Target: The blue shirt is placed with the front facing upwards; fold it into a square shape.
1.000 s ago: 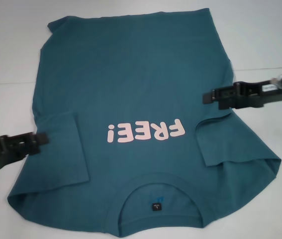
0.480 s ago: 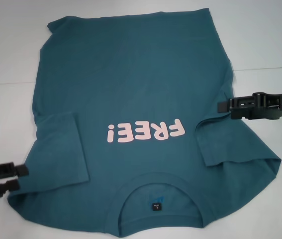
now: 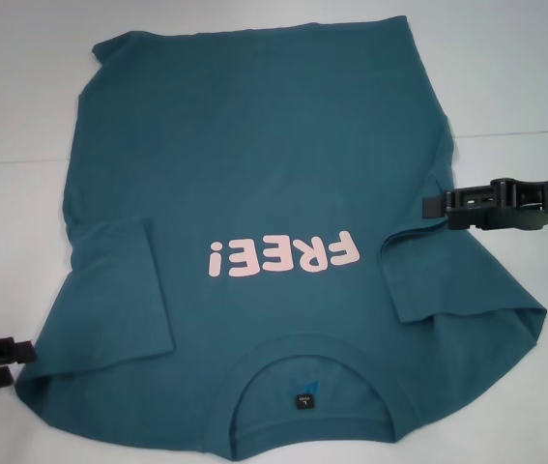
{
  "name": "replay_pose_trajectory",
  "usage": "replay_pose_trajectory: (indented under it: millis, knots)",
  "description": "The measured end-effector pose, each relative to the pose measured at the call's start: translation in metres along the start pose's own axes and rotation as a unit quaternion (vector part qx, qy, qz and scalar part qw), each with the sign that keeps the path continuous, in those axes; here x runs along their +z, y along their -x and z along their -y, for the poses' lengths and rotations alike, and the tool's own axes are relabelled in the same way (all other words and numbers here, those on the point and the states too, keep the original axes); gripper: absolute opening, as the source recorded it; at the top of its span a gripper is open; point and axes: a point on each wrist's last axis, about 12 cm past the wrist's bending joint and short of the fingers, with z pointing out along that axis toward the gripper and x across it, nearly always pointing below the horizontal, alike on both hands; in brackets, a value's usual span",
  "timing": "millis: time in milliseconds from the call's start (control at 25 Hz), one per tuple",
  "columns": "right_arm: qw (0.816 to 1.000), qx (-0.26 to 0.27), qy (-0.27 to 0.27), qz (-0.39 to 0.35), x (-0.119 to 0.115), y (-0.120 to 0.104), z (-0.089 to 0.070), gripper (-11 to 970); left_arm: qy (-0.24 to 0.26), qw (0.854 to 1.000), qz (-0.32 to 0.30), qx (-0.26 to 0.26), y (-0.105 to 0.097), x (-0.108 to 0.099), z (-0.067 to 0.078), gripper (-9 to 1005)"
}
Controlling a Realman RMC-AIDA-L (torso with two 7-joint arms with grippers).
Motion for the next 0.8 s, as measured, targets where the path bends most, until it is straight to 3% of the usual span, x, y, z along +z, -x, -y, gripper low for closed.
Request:
replay_pose_trajectory:
  millis: [800]
  knots:
    - [1.000,0.004,-0.002,0.004,-0.001,-0.001,0.002,737,0.020,1.000,-0.004,-0.006,-0.002,0.013,-0.006,539]
